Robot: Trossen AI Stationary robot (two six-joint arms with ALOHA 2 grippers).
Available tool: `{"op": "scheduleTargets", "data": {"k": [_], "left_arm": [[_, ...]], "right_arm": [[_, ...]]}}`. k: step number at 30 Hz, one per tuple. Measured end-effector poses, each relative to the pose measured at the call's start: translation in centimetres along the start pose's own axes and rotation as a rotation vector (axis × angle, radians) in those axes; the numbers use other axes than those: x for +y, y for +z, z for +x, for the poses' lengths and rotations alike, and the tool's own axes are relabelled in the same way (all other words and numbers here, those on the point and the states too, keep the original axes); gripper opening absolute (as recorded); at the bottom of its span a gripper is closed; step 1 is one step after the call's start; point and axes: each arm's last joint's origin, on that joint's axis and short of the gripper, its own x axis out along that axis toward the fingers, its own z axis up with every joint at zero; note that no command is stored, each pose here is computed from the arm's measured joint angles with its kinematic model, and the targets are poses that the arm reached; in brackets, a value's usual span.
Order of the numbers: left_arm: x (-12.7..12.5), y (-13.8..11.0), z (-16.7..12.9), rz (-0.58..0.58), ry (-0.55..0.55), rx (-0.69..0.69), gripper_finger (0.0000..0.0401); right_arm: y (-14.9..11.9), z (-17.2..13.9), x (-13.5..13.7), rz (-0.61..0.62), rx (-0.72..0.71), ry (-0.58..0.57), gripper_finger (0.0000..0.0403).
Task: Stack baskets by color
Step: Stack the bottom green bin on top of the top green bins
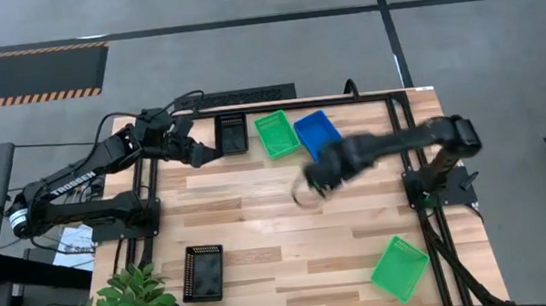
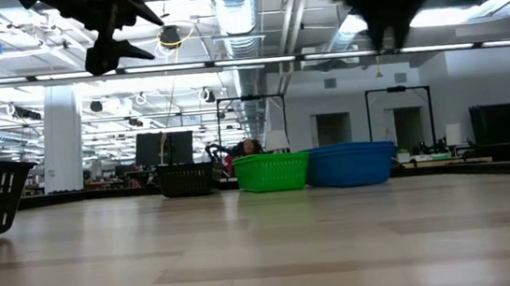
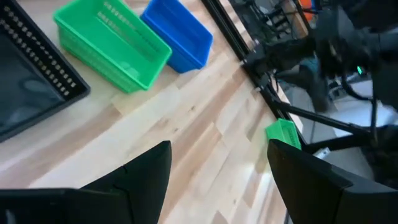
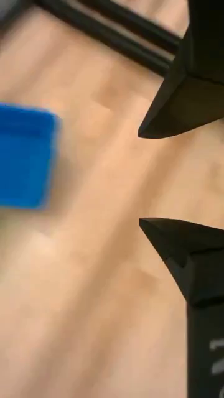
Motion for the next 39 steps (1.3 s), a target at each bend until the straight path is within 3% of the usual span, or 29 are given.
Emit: {"op": "scheduleTargets", "data": {"k": [7,11,15,19,26,35,39], "left_arm": [[-0.1,-0.1,0.0,-0.001,-0.029,0.023,0.0256],[-0.1,0.0,0.0,0.0,-0.031,0.02,0.0256],[-0.1,0.0,0.0,0.0,-0.031,0.02,0.0256],[-0.1,0.0,0.0,0.012,-0.03,0.02,0.0256],[-0.1,0.0,0.0,-0.001,-0.03,0.02,0.0256],[-0.1,0.0,0.0,-0.028,-0.029,0.02,0.0256],[-0.1,0.0,0.0,-0.036,-0.028,0.021,0.0256]], "right_arm": [[-11.4,-1.2,1.2,-0.101,0.192,0.069,0.0231],[-16.3,-1.4,0.6,-0.059,0.267,0.114,0.023],[-19.6,-0.9,-0.9,0.032,0.28,0.147,0.023],[-21.7,0.6,-2.4,0.07,0.288,0.182,0.023],[-23.8,3.9,-3.4,0.036,0.354,0.285,0.023],[-25.5,6.6,-3.7,-0.021,0.391,0.261,0.0227],[-25.9,7.6,-3.5,-0.032,0.428,0.259,0.0193]]}}
